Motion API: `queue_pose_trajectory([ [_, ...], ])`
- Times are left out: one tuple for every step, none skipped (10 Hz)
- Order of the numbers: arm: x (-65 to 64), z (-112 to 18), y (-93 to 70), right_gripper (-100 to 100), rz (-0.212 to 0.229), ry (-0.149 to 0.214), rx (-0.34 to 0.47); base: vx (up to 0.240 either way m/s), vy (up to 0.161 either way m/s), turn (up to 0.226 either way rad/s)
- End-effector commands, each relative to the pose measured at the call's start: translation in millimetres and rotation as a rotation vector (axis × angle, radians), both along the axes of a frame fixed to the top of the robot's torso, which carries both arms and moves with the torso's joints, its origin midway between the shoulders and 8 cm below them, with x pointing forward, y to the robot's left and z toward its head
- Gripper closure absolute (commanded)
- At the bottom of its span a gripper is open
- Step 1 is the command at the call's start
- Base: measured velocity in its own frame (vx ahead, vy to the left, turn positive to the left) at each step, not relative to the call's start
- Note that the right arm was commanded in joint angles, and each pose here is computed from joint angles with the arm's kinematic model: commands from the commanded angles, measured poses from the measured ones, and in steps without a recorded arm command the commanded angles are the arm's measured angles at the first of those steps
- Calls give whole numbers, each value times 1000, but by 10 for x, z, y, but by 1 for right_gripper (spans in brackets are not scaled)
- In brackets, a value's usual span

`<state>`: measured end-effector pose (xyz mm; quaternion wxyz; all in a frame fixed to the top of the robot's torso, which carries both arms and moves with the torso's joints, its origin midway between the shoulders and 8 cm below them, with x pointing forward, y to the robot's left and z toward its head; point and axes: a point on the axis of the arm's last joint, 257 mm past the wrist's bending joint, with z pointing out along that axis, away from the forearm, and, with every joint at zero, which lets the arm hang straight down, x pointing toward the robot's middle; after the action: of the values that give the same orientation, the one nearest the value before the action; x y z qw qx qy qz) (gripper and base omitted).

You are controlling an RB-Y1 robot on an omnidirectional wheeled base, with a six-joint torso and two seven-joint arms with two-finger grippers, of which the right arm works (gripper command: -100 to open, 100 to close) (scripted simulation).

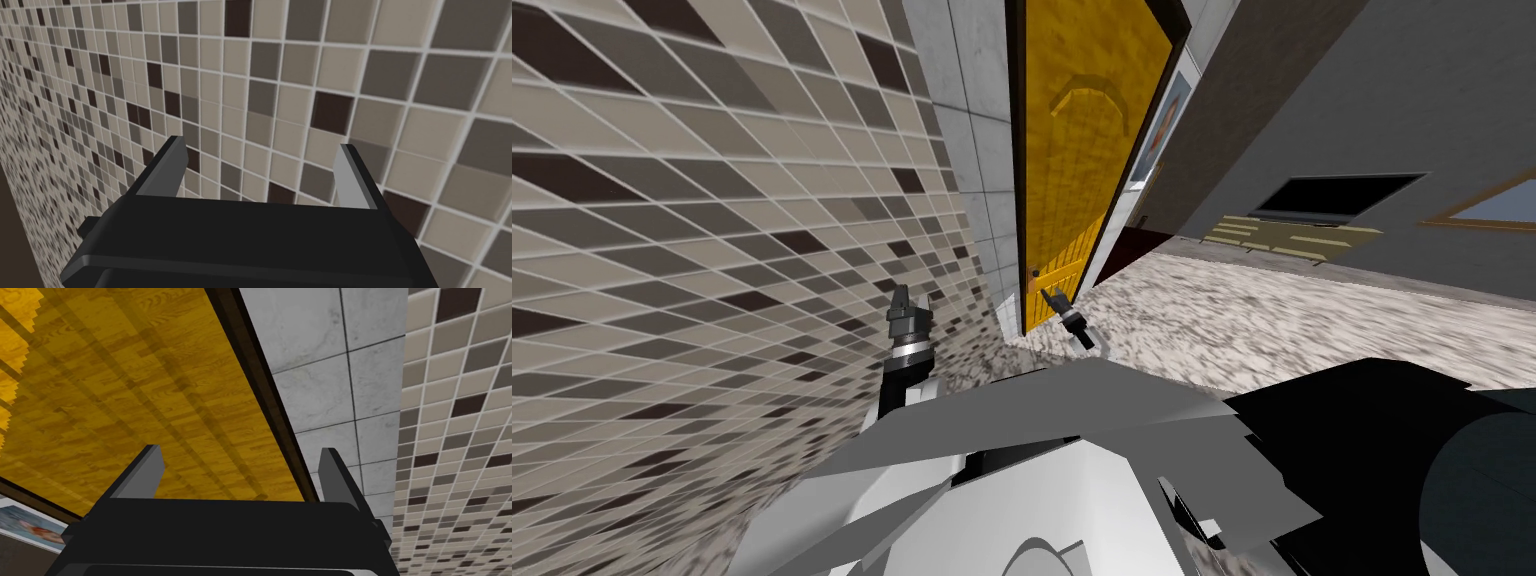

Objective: Pull the door open

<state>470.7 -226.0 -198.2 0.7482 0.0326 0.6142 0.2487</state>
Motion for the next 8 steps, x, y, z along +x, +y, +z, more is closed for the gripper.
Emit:
queue_pose_trajectory([
  [45,-133,-7,-100,-6,18,-56,84,-89,66],
  [68,-207,-9,-100,-9,28,-87,74,-75,61],
  [90,-282,-12,-100,-11,38,-119,80,-77,60],
  [111,-355,-15,-100,-13,48,-150,80,-88,57],
  [128,-419,-19,-100,-14,57,-177,61,-86,57],
  [144,-482,-24,-100,-16,65,-205,60,-79,52],
  [160,-545,-29,-100,-17,73,-232,66,-70,46],
  [185,-655,-40,-100,-18,88,-280,115,-88,90],
])
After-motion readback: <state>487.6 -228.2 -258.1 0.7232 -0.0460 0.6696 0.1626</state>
